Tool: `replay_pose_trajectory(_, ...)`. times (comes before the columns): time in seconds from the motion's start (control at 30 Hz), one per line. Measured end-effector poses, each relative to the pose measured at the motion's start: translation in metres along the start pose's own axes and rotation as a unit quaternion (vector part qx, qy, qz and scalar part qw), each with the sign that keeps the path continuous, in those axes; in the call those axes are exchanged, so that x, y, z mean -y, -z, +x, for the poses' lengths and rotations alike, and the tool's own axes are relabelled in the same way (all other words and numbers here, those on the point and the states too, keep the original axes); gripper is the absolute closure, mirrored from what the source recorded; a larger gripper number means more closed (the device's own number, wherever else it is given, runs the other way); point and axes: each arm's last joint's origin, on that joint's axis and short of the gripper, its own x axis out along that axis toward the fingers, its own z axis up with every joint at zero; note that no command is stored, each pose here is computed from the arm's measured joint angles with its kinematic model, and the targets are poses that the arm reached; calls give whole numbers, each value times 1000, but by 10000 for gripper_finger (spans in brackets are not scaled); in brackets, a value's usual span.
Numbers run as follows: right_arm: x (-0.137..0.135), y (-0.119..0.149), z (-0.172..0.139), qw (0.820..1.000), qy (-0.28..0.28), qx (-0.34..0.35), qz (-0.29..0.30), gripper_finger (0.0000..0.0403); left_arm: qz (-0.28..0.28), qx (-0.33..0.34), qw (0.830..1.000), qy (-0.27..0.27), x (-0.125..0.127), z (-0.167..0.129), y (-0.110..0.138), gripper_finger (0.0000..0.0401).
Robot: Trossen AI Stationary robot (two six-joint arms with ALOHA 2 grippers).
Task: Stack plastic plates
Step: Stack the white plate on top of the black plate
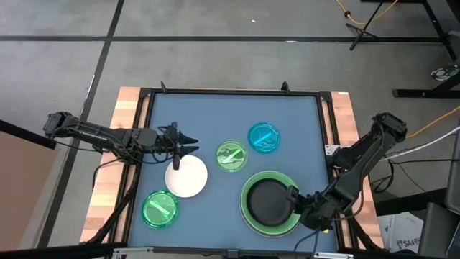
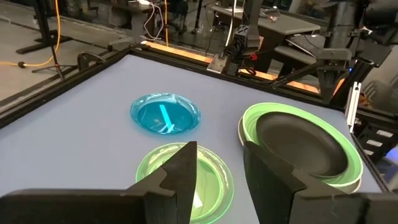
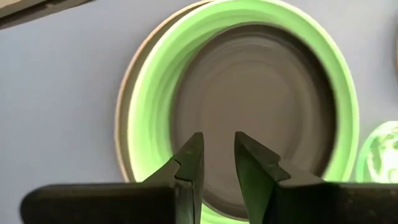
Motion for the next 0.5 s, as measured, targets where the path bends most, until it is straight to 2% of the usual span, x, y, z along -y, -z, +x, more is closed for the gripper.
replay_pose_trajectory(0.5,9,17,-33,996,87,-18,-17,325,-18,4,1000,-7,-1,0,-1,277)
